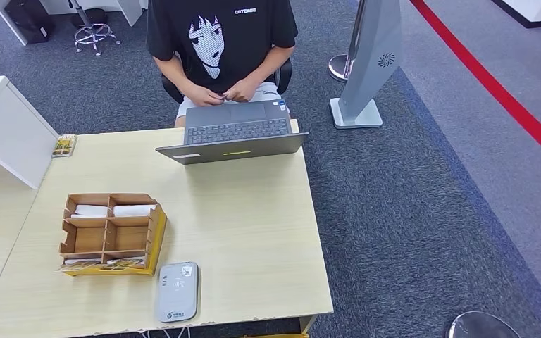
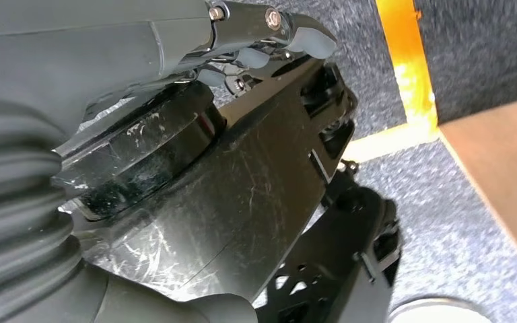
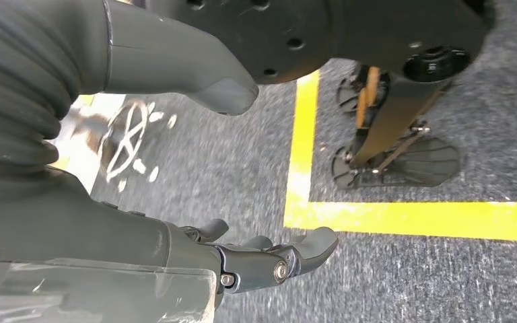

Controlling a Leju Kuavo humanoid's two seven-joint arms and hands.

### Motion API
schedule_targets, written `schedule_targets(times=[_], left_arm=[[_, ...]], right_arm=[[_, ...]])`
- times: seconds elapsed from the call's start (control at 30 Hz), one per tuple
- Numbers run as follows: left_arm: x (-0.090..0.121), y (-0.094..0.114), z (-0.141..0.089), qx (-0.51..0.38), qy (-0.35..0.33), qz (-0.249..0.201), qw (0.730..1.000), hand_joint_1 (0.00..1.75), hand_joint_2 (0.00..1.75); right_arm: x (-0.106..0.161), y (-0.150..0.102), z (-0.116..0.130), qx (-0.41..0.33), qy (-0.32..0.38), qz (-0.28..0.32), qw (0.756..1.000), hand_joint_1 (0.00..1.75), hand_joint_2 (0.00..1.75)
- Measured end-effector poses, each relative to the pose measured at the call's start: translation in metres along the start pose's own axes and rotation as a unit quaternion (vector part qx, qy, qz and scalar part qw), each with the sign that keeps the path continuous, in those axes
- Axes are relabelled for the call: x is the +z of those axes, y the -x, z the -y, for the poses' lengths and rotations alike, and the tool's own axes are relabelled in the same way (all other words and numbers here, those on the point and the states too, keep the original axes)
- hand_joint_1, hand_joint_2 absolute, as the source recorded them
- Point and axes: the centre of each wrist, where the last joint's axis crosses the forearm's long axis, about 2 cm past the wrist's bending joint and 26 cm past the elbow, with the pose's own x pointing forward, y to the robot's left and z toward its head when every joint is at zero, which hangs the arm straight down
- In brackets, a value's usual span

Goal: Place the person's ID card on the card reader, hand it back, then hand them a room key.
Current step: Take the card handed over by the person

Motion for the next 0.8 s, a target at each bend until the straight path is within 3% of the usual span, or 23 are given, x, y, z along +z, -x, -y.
schedule_targets(times=[0.17, 0.33, 0.63, 0.8], left_arm=[[0.0, 0.0, 0.002, 0.04, 0.031, 0.023, 0.998, 0.0, 1.75], [-0.002, 0.001, 0.012, 0.076, 0.038, 0.054, 0.995, 0.0, 1.75], [-0.002, 0.003, 0.014, 0.057, 0.032, 0.049, 0.997, 0.0, 1.75], [-0.004, 0.0, 0.014, -0.031, 0.031, 0.025, 0.999, 0.0, 1.75]], right_arm=[[0.001, -0.003, 0.012, 0.069, 0.004, -0.008, 0.998, 0.0, 1.75], [0.001, -0.005, 0.017, 0.088, 0.02, -0.021, 0.996, 0.0, 1.75], [0.002, -0.004, 0.02, 0.09, 0.024, -0.026, 0.995, 0.0, 1.75], [0.002, -0.004, 0.022, 0.082, 0.029, -0.024, 0.996, 0.0, 1.75]])
